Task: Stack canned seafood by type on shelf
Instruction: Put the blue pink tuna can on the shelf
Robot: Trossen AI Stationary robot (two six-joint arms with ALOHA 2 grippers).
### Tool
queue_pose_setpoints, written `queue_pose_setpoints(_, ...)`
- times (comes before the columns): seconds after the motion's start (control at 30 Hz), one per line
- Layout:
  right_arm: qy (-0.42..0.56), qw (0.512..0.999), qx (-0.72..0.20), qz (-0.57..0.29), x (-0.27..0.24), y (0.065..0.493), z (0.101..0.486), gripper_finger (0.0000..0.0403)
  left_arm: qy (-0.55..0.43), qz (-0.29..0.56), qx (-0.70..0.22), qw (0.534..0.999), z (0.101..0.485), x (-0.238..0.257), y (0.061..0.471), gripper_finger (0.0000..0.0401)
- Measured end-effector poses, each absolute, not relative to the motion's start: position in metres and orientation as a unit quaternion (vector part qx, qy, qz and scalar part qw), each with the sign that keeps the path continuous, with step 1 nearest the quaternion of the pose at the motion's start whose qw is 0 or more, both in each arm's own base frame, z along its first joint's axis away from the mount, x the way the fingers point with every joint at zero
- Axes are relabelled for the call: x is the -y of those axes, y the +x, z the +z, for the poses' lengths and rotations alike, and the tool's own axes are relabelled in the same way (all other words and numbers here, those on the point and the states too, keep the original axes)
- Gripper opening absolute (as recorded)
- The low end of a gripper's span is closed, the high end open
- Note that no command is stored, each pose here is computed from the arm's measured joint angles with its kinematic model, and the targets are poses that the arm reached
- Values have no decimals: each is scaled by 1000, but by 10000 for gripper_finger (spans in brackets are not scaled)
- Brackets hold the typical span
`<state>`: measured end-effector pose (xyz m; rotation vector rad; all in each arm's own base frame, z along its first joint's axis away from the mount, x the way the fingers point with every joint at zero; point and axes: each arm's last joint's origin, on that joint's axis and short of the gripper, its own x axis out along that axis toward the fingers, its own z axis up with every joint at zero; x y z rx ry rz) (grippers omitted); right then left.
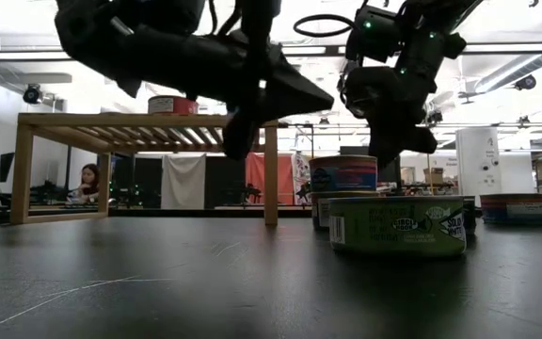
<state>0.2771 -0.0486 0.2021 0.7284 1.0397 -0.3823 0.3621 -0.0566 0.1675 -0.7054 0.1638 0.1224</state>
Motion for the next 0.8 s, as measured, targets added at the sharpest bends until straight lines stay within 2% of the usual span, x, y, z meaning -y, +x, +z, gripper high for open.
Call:
queue_pose_setpoints(0.37,333,786,-495,-163,47,276,201,9,-373,113,-68,918,161,38,369,0)
queue_pose_setpoints(0.57,373,765,-496,-171,54,262,212,9,-379,113,-63,916,165,37,368,0)
queue_pose_setpoints(0.73,426,773,-456,-111,72,253,229,9,-388,163,-117,899,154,31,367,0)
queue_pose_setpoints(0.8,431,782,-440,-97,80,250,233,9,-374,162,-122,905,165,32,372,0)
